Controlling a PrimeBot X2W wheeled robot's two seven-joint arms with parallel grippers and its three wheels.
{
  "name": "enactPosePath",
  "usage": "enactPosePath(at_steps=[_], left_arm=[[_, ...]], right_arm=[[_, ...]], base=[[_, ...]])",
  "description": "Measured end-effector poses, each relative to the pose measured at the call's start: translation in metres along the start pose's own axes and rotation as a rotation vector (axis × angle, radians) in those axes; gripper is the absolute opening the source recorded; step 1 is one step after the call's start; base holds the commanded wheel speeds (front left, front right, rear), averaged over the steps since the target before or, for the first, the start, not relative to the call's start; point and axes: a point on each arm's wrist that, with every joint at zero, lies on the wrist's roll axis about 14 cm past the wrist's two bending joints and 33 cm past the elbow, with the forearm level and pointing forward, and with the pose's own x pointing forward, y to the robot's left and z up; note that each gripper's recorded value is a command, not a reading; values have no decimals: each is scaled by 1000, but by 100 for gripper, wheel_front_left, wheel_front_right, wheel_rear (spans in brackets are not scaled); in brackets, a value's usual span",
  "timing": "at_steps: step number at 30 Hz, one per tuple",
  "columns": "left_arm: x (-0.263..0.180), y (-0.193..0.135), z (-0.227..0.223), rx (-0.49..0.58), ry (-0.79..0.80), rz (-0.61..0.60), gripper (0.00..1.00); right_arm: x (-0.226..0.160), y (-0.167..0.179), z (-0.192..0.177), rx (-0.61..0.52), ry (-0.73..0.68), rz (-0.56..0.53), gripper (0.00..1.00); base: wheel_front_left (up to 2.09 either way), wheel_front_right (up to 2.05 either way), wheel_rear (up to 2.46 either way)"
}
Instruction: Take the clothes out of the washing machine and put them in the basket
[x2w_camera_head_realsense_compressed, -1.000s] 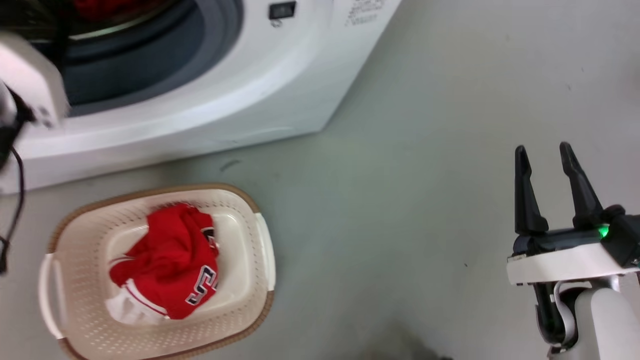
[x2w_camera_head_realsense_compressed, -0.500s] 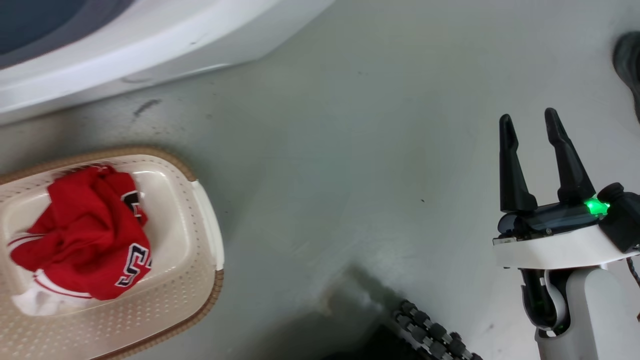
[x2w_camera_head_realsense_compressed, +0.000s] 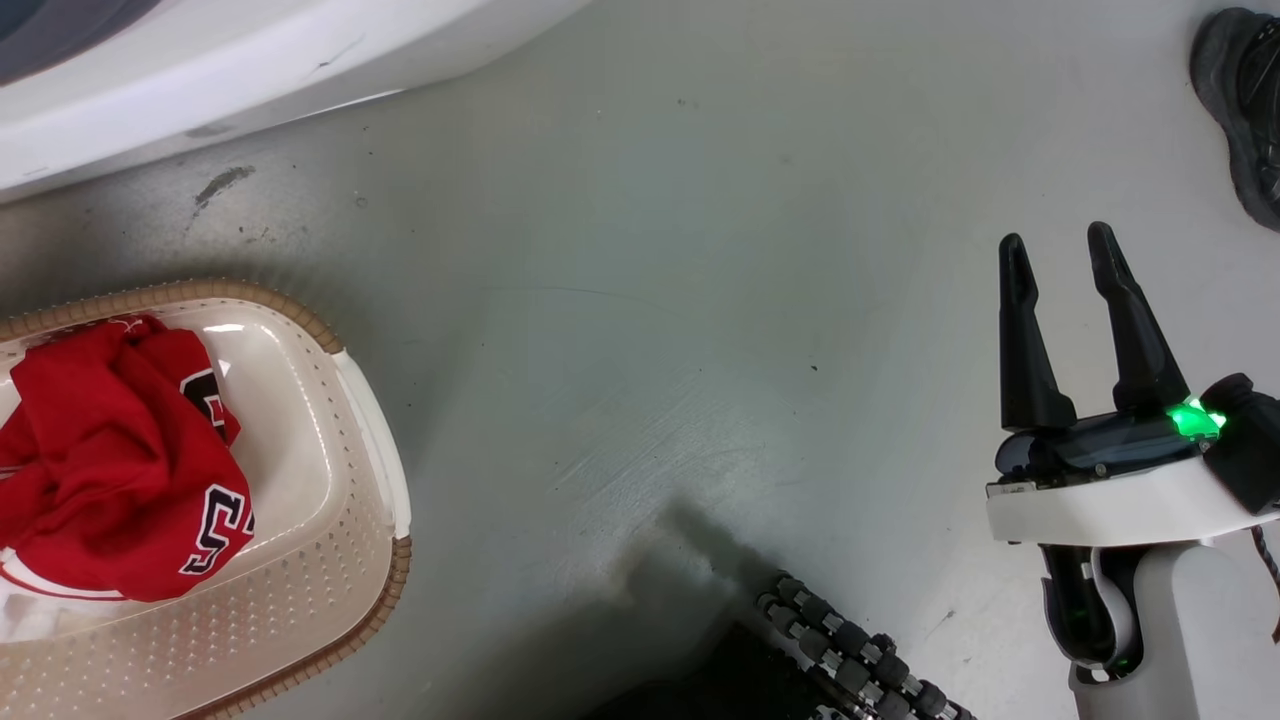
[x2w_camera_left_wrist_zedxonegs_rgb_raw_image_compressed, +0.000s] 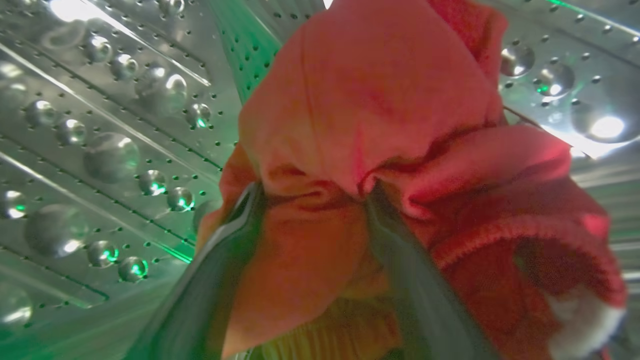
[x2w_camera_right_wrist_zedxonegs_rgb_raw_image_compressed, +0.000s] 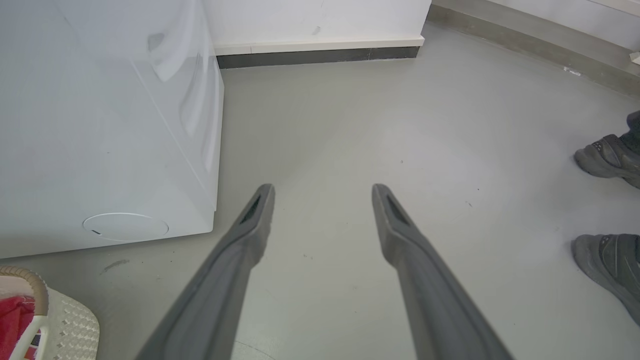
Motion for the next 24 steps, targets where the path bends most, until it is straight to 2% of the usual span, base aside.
enactPosePath(at_steps=[4, 11, 17, 24], left_arm=[[1, 0, 4, 17, -20, 0, 0], [-11, 9, 31, 45, -176, 34, 0], [-48, 10, 71, 82, -428, 46, 0], [-99, 9, 80, 115, -635, 53, 0]], right_arm=[[1, 1, 0, 0, -1, 2, 100], [5, 6, 11, -4, -34, 22, 100], [8, 3, 31, -29, -95, 22, 100], [8, 11, 58, -42, -179, 50, 100]], base=[[0, 0, 0], [0, 0, 0], [0, 0, 0], [0, 0, 0]])
